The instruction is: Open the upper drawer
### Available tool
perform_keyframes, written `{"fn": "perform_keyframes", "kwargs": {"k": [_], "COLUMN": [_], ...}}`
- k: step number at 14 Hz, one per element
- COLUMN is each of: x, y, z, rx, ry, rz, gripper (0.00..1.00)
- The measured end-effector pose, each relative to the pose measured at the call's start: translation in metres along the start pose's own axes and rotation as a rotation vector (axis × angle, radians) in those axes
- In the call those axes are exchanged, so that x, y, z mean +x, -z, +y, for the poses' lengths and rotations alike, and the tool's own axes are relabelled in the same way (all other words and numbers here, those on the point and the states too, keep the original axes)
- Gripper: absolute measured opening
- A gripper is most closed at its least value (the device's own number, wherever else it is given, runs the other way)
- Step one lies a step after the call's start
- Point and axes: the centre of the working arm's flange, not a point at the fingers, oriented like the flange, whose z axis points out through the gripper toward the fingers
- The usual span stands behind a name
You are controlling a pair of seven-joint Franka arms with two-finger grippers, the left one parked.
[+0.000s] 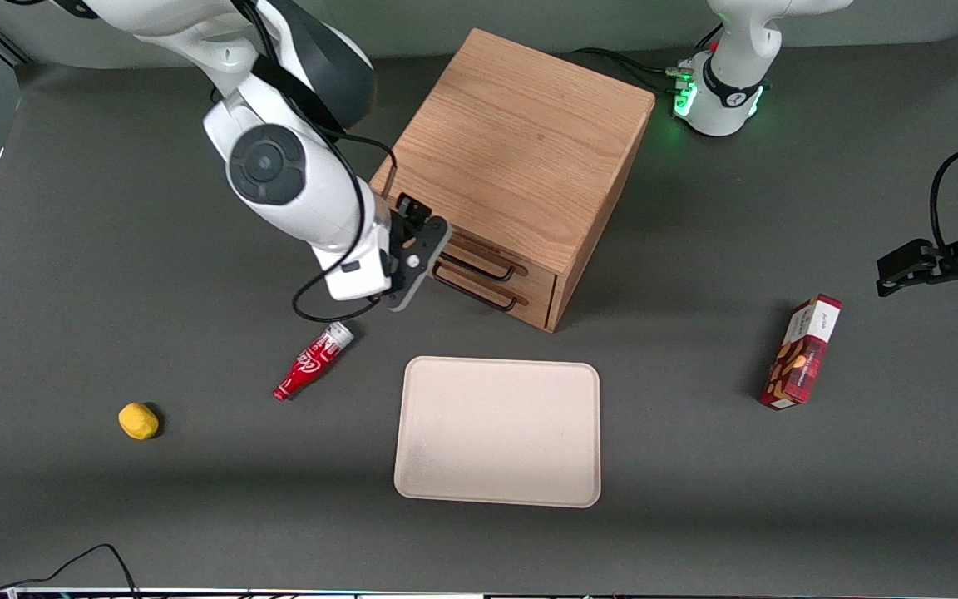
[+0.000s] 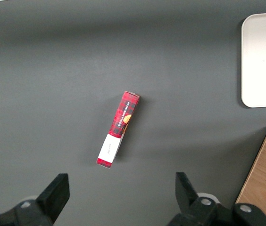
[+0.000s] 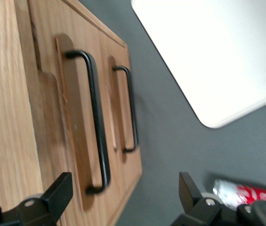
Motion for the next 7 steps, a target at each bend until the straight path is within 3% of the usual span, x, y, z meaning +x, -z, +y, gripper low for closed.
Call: {"fn": "perform_keyframes", "kwargs": {"k": [3,7], "x": [0.011,0.025], "y": [-0.021,-0.039], "z": [0.011,0.003], "rx": [0.041,0.054], "ry": [0.031,0.055], "rz": [0.019,0.054], "gripper": [1.00,1.00]}}
